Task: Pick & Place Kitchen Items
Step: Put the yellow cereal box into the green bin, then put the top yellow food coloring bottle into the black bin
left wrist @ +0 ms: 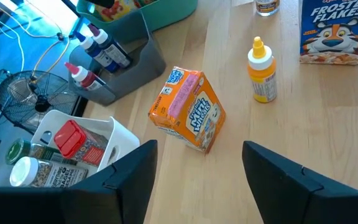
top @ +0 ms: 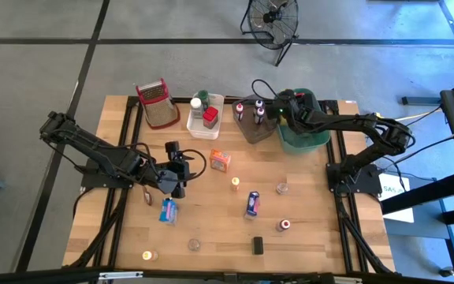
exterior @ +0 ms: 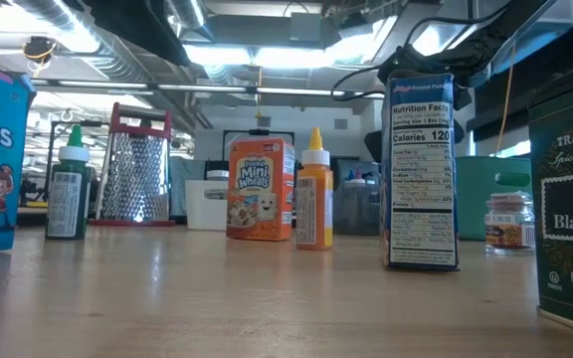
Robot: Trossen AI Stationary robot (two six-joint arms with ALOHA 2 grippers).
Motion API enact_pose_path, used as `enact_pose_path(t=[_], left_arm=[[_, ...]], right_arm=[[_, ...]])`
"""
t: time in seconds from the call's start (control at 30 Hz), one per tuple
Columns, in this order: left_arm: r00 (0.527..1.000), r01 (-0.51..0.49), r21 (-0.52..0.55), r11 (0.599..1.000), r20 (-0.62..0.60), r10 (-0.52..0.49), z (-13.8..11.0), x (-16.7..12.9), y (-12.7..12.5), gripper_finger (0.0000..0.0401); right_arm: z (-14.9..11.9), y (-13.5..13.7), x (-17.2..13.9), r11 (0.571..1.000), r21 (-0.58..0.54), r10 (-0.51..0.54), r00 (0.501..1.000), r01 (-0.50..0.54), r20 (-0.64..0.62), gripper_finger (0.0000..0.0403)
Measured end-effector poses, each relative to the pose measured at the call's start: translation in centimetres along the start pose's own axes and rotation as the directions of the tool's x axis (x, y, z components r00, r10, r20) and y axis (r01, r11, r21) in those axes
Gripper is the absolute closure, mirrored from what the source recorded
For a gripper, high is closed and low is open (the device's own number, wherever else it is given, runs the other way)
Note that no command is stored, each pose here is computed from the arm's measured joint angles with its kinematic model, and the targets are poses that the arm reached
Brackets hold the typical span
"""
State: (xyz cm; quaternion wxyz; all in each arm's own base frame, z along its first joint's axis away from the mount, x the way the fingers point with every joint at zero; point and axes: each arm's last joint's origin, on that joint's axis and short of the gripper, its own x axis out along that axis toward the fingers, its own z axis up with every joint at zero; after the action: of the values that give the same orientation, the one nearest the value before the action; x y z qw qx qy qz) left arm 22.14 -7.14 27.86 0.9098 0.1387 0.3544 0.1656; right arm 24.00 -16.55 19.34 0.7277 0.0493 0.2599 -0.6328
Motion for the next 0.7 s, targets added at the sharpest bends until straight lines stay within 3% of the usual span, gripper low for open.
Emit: enact_pose_path(t=[0.23,0.43,0.7], left_arm=[[1.0,0.0,0.001,1.0,0.0,0.0,0.0,0.0,0.0,0.0171],[1.0,0.0,0.002,1.0,0.0,0.0,0.0,0.0,0.0,0.0169],[1.0,-0.001,0.005,1.0,-0.003,0.001,0.0,0.0,0.0,0.0169]], right_arm=[[0.0,0.0,0.0,1.0,0.009,-0.005,1.0,0.005,0.004,0.0157],[0.5,-0.3,-0.7,0.996,-0.008,-0.092,0.994,0.092,0.055,0.0153],[2.7,-0.7,-6.0,0.999,-0.036,0.047,0.983,-0.041,0.178,0.0153]])
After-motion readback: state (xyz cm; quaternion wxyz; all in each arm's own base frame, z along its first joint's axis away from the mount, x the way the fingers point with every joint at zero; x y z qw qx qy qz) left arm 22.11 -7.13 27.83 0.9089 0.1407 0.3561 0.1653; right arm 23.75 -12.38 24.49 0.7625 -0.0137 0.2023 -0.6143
